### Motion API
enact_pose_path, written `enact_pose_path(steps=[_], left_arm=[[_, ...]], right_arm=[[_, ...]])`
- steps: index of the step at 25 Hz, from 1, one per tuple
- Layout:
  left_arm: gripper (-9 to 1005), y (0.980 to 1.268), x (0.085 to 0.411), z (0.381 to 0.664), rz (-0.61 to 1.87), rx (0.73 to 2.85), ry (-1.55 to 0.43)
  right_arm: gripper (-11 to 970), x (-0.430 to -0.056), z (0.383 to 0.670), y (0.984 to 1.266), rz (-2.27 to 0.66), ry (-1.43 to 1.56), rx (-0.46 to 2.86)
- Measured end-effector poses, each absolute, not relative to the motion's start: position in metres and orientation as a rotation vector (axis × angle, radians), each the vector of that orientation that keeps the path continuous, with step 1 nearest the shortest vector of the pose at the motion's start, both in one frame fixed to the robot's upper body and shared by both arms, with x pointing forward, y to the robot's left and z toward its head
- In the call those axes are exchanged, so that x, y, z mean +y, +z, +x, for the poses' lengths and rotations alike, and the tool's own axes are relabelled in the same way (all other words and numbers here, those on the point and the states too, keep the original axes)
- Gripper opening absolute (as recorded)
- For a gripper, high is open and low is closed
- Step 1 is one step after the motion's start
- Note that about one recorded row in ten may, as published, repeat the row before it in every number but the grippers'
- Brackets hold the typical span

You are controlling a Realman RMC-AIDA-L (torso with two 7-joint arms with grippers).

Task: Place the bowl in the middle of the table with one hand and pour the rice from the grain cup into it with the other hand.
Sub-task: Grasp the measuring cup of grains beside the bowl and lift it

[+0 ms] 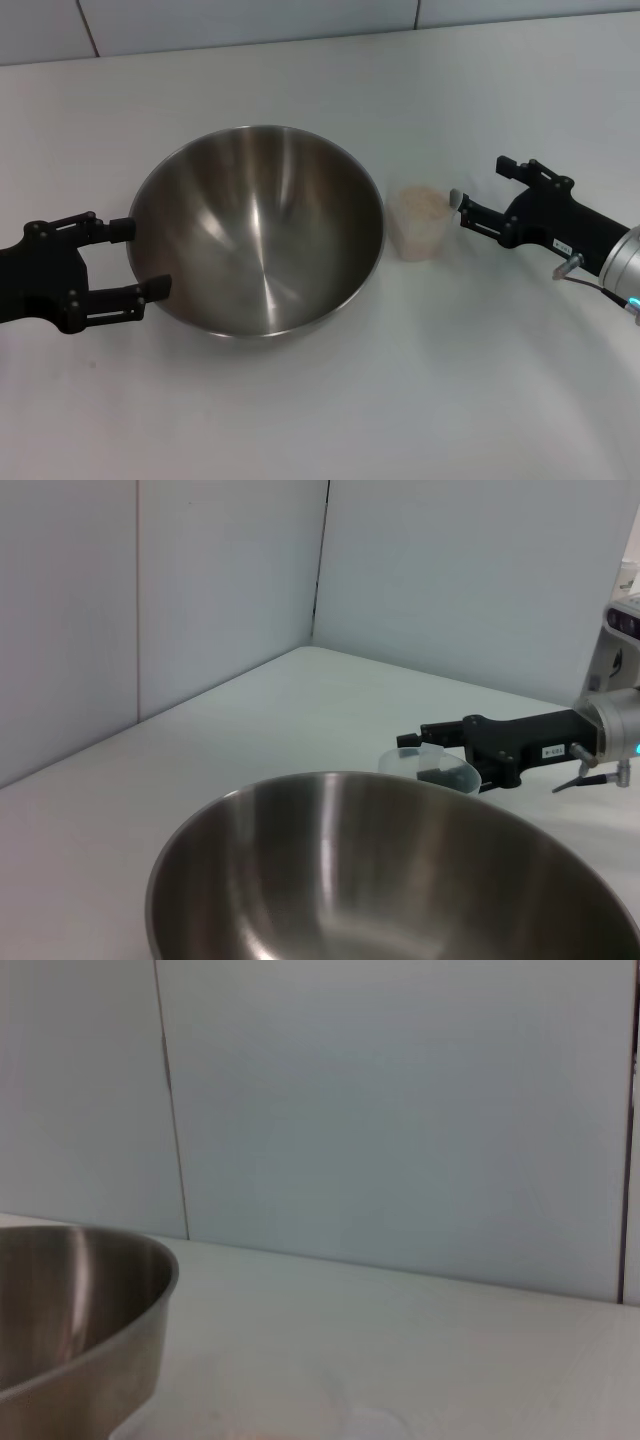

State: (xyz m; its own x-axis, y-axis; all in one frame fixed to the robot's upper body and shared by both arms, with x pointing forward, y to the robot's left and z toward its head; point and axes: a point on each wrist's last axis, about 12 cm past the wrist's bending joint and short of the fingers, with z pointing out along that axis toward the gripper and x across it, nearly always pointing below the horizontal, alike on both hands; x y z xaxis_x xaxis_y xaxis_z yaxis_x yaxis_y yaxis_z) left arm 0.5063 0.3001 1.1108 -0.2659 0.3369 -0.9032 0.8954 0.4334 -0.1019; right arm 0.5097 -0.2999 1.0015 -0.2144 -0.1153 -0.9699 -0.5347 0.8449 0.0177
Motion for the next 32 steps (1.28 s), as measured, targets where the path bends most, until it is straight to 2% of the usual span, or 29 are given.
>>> enact_pose_path(steps=[18,21,26,32], left_arm=[[831,1.111,0.300,0.505,1.062,1.812,-0.811],[831,1.111,0.300,0.505,1.063,1.811,-0.811],[831,1.112,0.300,0.505,1.068,1.808,-0.805],[831,1.112,0.300,0.505,1.069,1.808,-0.806]], right_arm=[[809,-0.288,0.518,1.006,-0.525,0.397,1.712],[621,-0.284,0.517,1.005,-0.543,0.392,1.703],[376,-0.280,0.517,1.004,-0.547,0.369,1.688],[262,-0.278,0.517,1.004,-0.551,0.361,1.673]])
